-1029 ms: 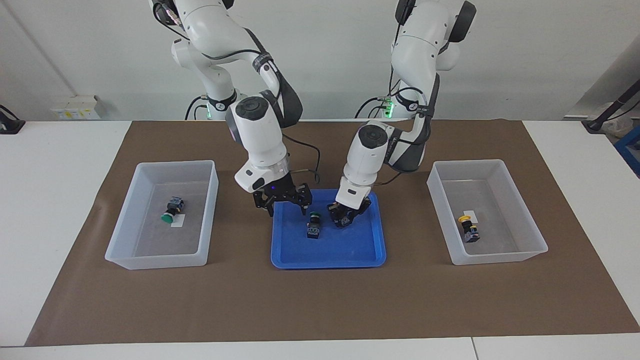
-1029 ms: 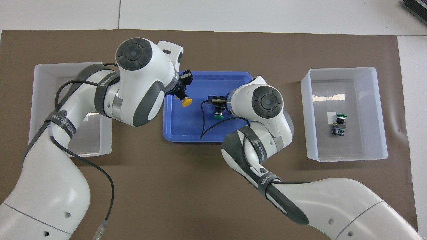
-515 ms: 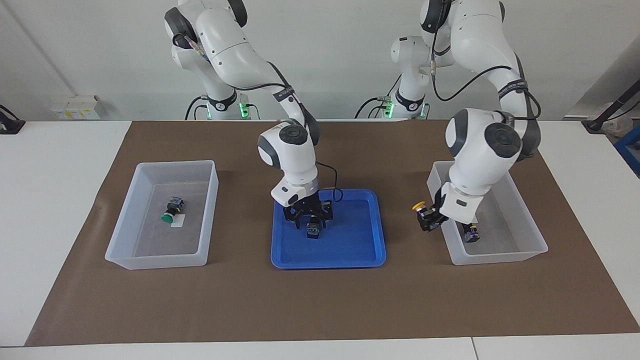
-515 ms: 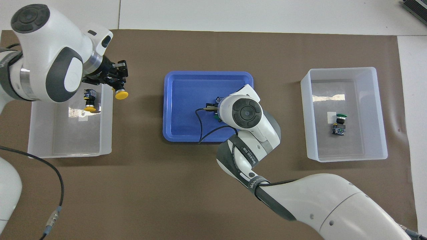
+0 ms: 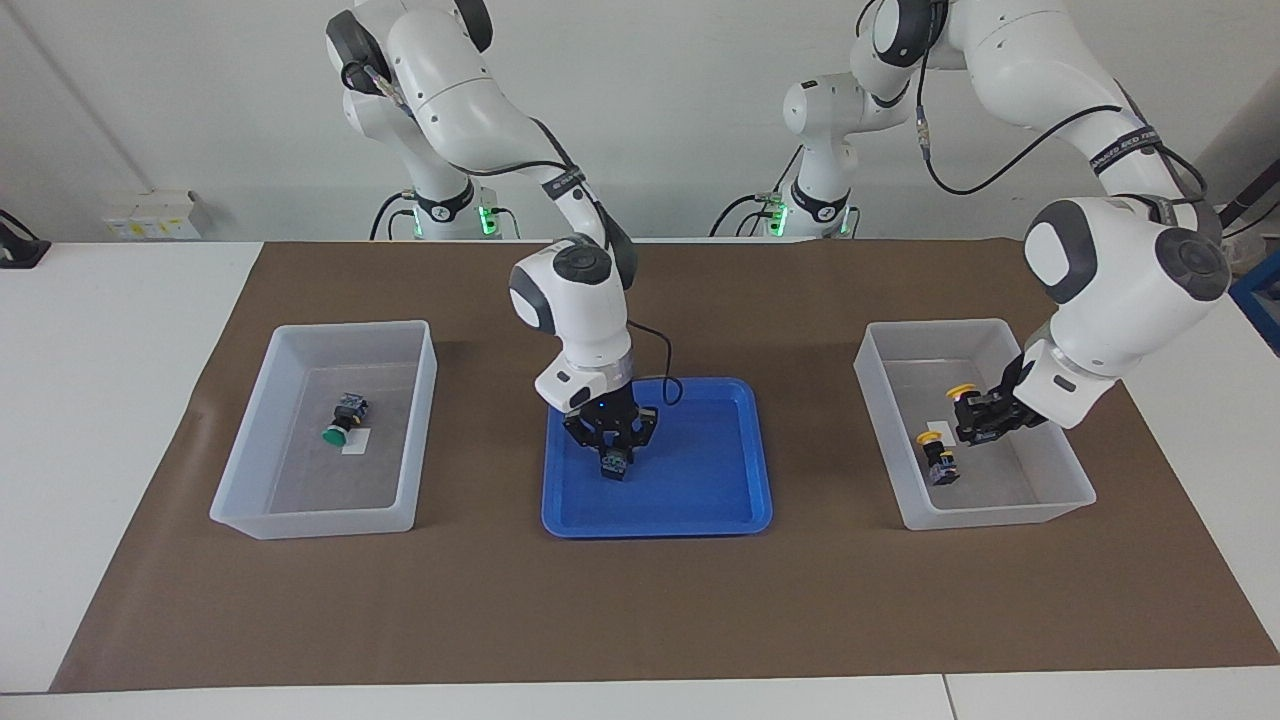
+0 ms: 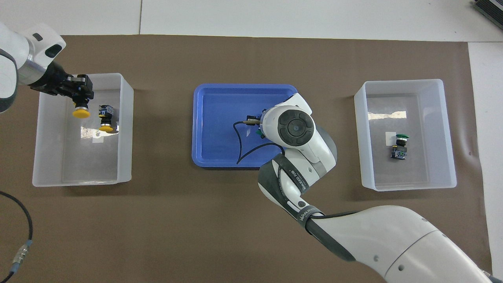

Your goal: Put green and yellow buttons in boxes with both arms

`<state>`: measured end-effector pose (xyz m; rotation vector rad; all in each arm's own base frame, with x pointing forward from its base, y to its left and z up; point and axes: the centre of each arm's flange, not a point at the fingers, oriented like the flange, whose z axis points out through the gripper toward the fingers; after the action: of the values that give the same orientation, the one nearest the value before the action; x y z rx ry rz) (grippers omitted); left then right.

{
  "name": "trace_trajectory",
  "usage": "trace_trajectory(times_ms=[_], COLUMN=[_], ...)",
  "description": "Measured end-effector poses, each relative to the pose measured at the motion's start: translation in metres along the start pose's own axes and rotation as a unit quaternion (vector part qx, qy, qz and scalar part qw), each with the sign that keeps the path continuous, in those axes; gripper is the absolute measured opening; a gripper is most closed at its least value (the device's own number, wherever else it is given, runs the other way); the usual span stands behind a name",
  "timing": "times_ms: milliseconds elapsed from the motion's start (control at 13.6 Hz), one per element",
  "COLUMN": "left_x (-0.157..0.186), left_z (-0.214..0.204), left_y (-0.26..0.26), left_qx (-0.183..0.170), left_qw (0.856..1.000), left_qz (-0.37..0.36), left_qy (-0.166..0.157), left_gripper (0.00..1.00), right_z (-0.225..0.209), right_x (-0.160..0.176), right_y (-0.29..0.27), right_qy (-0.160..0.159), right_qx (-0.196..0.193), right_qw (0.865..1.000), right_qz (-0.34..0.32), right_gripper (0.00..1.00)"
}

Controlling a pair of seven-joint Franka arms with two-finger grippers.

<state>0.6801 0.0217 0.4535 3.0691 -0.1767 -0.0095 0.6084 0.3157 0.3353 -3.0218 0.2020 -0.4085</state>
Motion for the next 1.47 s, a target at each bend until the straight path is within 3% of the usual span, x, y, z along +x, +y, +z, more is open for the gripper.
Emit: trace_trajectory(times_ms=[441,662,882,956,1103,1471], left_x=[-0.030,-0.046,-0.054,-0.053,-0.049,-0.025], left_z=[0.063,0.093,0.113,0.112,0.105,0.011], left_y=[-0.036,-0.064,-0.066,-0.064,-0.058,-0.018], left_qx=[0.014,0.026,0.028,0.028,0.026,0.026], left_qw=[0.999,0.996,0.996,0.996,0.995,0.999], left_qz=[0.029,0.046,0.047,0.048,0.054,0.033], left_qy=[0.038,0.066,0.073,0.075,0.074,0.016], left_gripper=[0.42,0.42,0.42,0.49,0.72,0.69], right_z=[-0.105,-0.131,-0.130,-0.126,-0.116,-0.076], right_x=[0.044,0.053,0.046,0.041,0.036,0.018], right_y=[0.095,0.162,0.239,0.260,0.301,0.351], right_qy=[0.005,-0.018,-0.055,-0.067,-0.086,-0.075], right_qx=[-0.060,-0.083,-0.087,-0.089,-0.087,-0.059], right_qw=[0.997,0.996,0.992,0.989,0.985,0.979], right_qz=[0.043,0.001,-0.077,-0.098,-0.125,-0.182], right_gripper=[0.39,0.39,0.39,0.39,0.39,0.39])
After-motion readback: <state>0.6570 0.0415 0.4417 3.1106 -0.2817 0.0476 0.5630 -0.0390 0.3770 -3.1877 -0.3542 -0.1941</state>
